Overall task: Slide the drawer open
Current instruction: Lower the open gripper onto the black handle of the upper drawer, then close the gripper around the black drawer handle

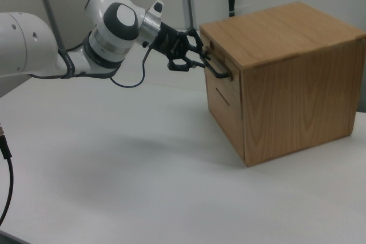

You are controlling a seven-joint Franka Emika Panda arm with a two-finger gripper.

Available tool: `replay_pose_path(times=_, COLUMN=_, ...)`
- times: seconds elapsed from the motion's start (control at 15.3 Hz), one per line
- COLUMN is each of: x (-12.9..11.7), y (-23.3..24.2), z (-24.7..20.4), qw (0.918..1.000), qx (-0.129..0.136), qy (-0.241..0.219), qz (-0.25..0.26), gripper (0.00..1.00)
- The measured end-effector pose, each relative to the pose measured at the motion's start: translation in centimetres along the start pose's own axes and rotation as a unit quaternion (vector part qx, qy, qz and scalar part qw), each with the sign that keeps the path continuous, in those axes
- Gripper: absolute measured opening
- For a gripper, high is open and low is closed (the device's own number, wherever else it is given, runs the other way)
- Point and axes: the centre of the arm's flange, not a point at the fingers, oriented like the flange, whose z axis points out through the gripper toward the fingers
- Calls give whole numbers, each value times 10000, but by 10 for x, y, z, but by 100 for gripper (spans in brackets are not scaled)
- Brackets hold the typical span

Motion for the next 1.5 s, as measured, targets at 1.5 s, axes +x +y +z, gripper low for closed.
replay_pose_path(times=1.5, x=-5, y=0, z=6, qw=10000, qx=12, qy=-62, qz=47, gripper=16)
